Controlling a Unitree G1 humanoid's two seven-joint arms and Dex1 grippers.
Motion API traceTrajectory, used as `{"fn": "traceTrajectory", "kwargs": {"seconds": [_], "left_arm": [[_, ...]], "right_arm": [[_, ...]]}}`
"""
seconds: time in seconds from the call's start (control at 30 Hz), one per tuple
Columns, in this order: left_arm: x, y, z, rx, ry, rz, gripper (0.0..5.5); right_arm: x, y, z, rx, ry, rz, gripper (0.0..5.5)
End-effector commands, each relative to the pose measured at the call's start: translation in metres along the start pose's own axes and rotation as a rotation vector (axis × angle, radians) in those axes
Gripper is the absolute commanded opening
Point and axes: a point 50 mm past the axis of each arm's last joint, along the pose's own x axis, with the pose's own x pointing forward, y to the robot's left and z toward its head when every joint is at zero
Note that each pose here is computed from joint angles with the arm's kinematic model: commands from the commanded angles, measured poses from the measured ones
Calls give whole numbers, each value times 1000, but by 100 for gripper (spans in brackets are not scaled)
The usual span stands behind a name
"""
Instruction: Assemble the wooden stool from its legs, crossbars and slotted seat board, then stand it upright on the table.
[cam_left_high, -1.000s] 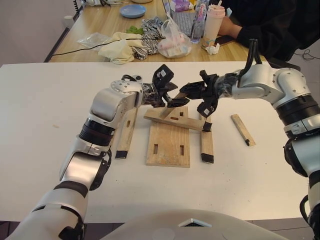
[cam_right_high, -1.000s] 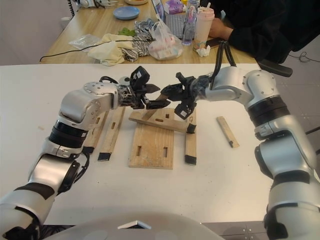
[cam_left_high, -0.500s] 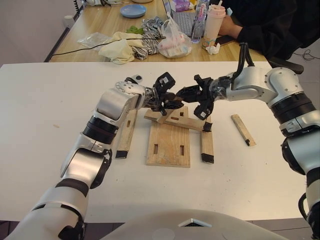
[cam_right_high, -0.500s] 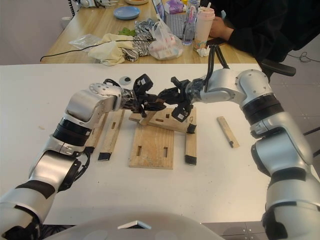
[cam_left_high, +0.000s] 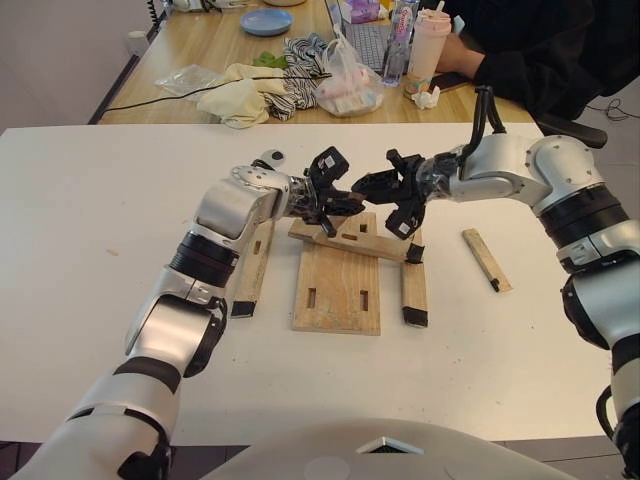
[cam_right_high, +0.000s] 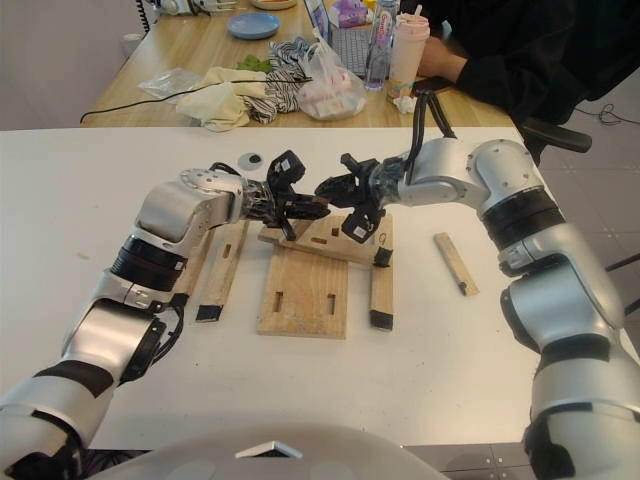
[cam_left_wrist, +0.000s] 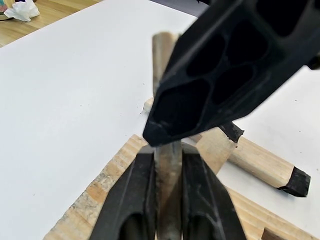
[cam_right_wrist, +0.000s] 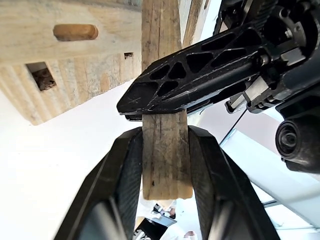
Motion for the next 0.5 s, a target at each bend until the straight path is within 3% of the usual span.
{"fn": "traceTrajectory", "kwargs": {"seconds": [0.03,0.2,0.3,0.37,0.43,0.5], "left_arm": [[-6,9,11,7,-88,104,37],[-36,31,6,-85,-418,315,37],[-38,19,-13,-160,-606,393,37],[-36,5,-24,-209,-702,382,37],[-37,-6,-29,-339,-841,278,37],[-42,-17,-29,-347,-876,78,37]], "right_arm": [[-1,-6,-4,74,22,-36,208],[-32,2,-34,398,212,-138,287],[-60,23,-54,759,378,-299,291],[-66,38,-54,1046,393,-424,291],[-56,49,-34,1469,158,-501,291],[-53,42,-16,1699,-164,-497,291]]}}
